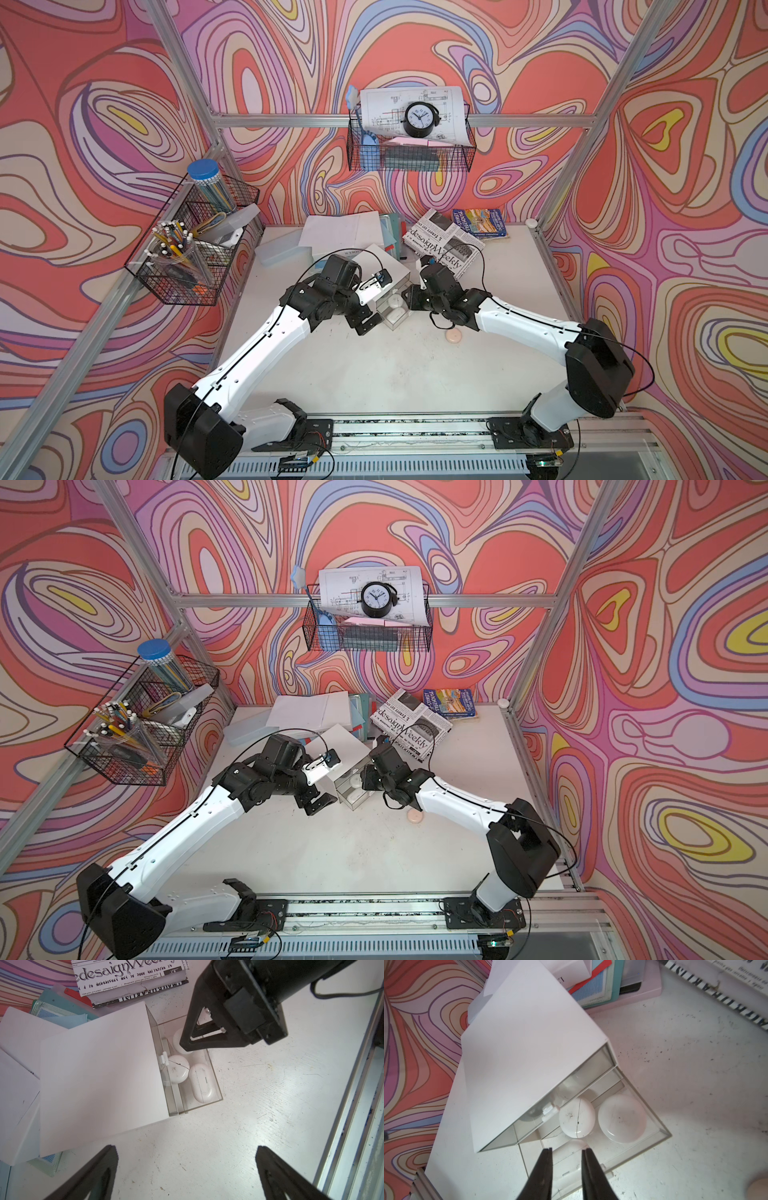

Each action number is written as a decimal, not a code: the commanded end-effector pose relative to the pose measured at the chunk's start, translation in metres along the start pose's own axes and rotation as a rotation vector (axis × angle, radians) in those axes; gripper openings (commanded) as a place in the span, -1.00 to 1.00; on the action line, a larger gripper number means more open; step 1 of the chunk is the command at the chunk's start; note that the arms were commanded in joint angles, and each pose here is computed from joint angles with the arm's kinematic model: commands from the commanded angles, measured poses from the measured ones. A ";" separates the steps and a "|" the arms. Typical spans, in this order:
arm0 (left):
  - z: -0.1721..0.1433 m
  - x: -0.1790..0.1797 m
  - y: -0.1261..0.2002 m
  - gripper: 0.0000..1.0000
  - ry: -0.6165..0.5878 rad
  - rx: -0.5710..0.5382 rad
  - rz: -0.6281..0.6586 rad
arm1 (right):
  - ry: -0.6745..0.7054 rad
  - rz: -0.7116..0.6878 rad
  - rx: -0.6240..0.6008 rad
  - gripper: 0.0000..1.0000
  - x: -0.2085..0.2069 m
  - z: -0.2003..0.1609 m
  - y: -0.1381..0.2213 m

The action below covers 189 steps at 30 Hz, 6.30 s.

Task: Put the bluetooth earphones in the drawer according to color
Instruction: Place the bluetooth earphone in the drawer, then close the drawer in the storage box, then open the drawer in the storage box.

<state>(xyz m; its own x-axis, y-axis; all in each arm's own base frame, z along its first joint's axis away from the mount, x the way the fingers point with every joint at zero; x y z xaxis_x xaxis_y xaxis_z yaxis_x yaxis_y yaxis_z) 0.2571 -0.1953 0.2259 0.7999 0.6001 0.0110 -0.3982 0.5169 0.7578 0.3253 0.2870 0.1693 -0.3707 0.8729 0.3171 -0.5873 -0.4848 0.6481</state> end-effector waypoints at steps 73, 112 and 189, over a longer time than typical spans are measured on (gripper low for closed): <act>-0.005 -0.016 -0.017 0.97 -0.085 0.086 0.010 | -0.238 0.101 -0.051 -1.00 -0.050 0.005 -0.078; -0.013 -0.005 -0.037 0.97 -0.088 0.129 0.063 | -0.485 0.239 -0.071 -0.78 -0.052 -0.050 -0.065; -0.012 0.016 -0.033 0.97 -0.033 0.138 0.127 | -0.758 0.434 -0.079 -0.75 -0.021 -0.073 -0.120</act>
<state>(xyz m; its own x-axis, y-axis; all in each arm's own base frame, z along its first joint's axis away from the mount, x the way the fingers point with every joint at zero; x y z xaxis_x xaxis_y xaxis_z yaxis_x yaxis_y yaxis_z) 0.2822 -0.1983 0.1839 0.7648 0.6287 0.1409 -0.4333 0.3400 0.8347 0.3494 0.3168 0.0418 -0.0293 0.3820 0.9237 -0.5783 -0.7602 0.2961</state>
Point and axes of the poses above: each gripper's point midway between its finger pads, its own y axis back along the fingers, its own x axis along the line the jaws close on, z = x × y, the point moved 2 cm from there along y, back along the fingers, and after that the axes turned 10 degrees about y, right-handed, at the moved point
